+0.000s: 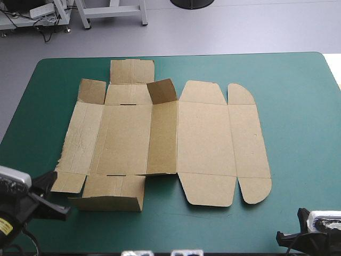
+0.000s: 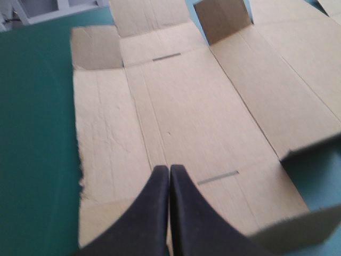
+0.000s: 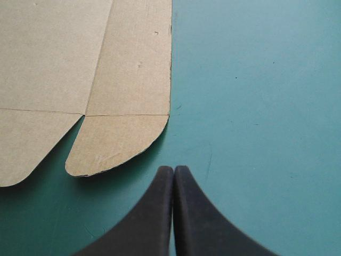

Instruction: Fold the box

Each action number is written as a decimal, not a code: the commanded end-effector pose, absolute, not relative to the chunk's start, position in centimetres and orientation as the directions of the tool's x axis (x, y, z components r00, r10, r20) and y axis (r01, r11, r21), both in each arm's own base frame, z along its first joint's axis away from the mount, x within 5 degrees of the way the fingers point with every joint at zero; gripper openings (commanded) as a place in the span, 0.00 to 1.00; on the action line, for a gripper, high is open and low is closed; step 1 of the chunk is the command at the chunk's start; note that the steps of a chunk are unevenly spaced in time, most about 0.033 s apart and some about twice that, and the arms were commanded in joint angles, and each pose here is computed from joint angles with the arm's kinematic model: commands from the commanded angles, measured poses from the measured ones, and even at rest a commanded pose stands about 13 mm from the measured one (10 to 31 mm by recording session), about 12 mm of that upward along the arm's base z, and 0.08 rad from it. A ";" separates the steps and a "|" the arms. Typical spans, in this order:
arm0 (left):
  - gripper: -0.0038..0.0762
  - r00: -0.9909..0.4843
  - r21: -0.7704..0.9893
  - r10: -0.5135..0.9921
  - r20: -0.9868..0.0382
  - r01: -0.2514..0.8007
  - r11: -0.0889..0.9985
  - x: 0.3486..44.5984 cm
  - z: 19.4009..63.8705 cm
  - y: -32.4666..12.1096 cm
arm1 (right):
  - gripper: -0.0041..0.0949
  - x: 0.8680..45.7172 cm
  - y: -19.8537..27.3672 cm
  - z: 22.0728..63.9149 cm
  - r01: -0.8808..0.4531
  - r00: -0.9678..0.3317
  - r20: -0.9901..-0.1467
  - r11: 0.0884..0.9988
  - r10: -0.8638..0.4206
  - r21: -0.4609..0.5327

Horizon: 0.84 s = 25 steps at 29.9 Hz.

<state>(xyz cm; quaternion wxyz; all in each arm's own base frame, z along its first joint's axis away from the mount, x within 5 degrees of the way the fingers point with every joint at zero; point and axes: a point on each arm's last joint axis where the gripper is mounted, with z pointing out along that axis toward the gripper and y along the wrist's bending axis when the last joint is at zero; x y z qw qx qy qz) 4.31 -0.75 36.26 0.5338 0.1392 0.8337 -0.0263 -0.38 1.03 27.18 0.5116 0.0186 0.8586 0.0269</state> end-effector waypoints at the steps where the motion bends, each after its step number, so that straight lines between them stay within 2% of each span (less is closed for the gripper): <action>1: 0.04 -0.277 0.198 0.254 -0.927 0.216 0.956 7.6 40.5 -1.1 | 0.04 -0.1 1.0 28.4 -0.002 -0.413 -0.909 0.998 0.053 0.059; 9: 0.04 -0.365 0.260 0.275 -0.889 0.091 0.961 16.8 43.4 -2.2 | 0.04 -0.1 1.0 28.4 -0.002 -0.413 -0.909 0.998 0.053 0.059; 15: 0.04 -0.478 0.285 0.279 -0.833 0.061 0.956 22.7 42.9 -2.7 | 0.04 -0.1 1.0 28.4 -0.002 -0.413 -0.909 0.998 0.053 0.059; 19: 0.07 -0.576 0.183 0.128 -0.807 -0.039 0.982 25.7 42.0 -0.1 | 0.04 -0.1 1.0 28.4 -0.002 -0.413 -0.909 0.998 0.053 0.059; 25: 0.07 -0.654 -0.071 -0.111 -0.749 -0.088 0.994 26.9 40.0 5.2 | 0.04 -0.1 1.0 28.4 -0.002 -0.413 -0.909 0.998 0.053 0.059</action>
